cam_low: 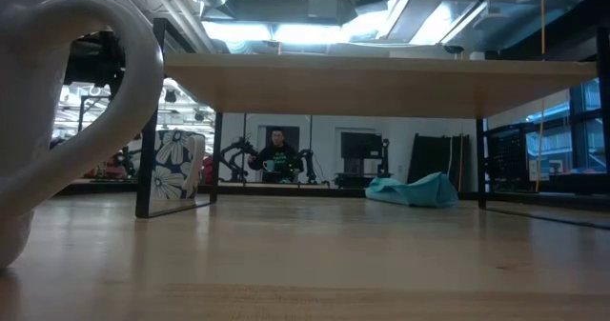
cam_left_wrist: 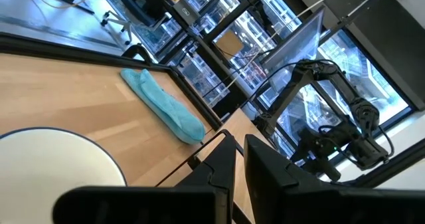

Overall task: Stack small to large cups/mugs on shelf
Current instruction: Put the gray cup on the shelf

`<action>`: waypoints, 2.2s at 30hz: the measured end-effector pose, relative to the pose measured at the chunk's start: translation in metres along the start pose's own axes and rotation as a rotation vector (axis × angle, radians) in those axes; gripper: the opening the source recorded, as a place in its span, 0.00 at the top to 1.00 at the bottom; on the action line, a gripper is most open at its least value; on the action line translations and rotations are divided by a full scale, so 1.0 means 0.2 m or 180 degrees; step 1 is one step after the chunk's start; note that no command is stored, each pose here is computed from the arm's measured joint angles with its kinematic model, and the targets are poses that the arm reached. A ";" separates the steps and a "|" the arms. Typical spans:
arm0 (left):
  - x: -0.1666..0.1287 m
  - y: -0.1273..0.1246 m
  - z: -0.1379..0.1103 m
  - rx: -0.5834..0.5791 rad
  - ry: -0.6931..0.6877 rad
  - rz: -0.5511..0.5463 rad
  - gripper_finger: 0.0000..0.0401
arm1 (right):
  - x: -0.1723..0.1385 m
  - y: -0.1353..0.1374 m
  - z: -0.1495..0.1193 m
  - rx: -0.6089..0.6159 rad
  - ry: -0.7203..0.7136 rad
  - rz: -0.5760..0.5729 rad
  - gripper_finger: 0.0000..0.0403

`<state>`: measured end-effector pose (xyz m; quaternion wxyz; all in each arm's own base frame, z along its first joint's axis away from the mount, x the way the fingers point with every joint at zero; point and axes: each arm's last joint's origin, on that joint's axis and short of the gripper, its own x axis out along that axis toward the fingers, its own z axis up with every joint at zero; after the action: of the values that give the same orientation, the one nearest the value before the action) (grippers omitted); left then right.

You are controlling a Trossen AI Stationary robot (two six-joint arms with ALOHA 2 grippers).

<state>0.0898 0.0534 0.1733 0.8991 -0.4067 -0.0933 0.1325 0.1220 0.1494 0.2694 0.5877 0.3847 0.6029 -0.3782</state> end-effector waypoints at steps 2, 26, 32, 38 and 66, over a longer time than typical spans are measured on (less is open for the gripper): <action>0.00 0.00 0.00 0.0000 0.0000 0.0000 0.93 | 0.00 0.00 0.00 0.0056 0.0001 -0.0003 0.47; 0.00 0.00 0.00 -0.0009 0.0001 0.0000 0.93 | 0.14 0.03 -0.01 0.0201 -0.0022 0.0153 0.47; 0.00 0.00 0.00 -0.0008 0.0000 0.0000 0.93 | 0.14 0.02 0.00 0.0201 -0.0037 0.0119 0.57; 0.00 0.00 0.00 -0.0008 0.0000 0.0000 0.93 | 0.14 0.02 -0.01 0.0152 0.0038 0.0047 0.78; 0.00 0.00 0.00 -0.0008 -0.0077 0.0065 0.93 | -0.54 0.05 0.15 -0.0485 0.0024 0.0740 0.98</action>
<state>0.0895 0.0542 0.1732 0.8960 -0.4070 -0.1002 0.1464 0.1452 0.1233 0.3774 0.6528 0.4076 0.5835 -0.2593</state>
